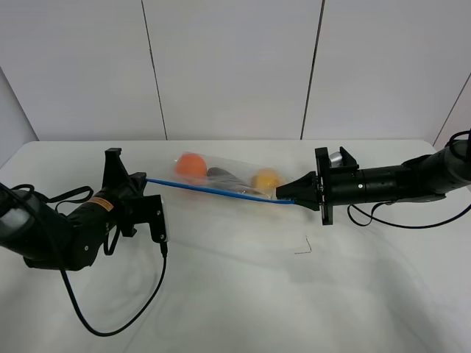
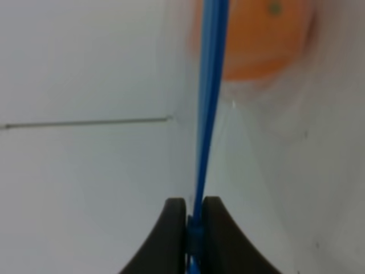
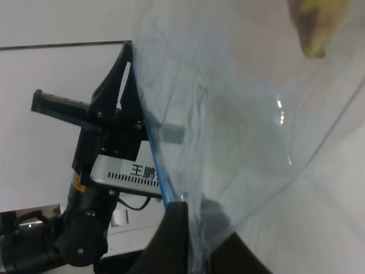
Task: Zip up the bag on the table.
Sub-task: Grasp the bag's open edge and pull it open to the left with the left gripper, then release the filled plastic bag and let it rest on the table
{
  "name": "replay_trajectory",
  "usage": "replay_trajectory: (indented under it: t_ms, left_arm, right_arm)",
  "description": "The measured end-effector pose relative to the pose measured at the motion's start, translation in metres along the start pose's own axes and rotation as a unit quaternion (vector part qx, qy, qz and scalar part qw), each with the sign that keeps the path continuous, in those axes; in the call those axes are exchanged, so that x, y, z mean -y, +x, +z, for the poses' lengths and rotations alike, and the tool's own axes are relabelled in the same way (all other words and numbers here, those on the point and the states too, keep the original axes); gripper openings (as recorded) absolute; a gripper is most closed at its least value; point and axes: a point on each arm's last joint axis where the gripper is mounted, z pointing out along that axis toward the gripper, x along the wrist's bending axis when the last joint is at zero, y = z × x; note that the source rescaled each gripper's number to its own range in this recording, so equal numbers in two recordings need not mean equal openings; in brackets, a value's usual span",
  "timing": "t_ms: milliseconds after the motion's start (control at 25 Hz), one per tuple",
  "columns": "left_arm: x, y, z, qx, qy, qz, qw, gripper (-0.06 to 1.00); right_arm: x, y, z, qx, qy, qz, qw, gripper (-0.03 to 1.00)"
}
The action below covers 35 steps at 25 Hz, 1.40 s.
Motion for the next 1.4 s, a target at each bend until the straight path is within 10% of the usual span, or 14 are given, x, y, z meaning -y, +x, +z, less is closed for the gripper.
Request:
replay_trajectory:
  t_ms: [480, 800, 1040, 1240, 1400]
  left_arm:
    - [0.008, 0.0, 0.001, 0.002, 0.01, -0.001, 1.0, 0.01]
    - [0.015, -0.006, 0.001, 0.038, 0.041, -0.035, 0.998, 0.62]
    - [0.039, -0.005, 0.003, 0.039, 0.082, -0.078, 0.993, 0.73]
    - [0.056, -0.005, 0.004, 0.021, 0.114, -0.218, 0.969, 0.74]
    - [0.057, -0.005, 0.004, 0.004, 0.116, -0.353, 0.929, 0.74]
  right_arm:
    - [0.0, 0.0, 0.0, 0.002, 0.0, 0.0, 1.0, 0.0]
    - [0.0, -0.001, 0.0, 0.004, 0.002, -0.001, 1.0, 0.0]
    - [0.0, -0.001, 0.0, 0.004, 0.002, 0.0, 1.0, 0.0]
    - [0.0, -0.001, 0.0, 0.004, 0.002, 0.001, 1.0, 0.0]
    - [0.0, -0.001, 0.0, 0.004, 0.002, 0.001, 1.0, 0.0]
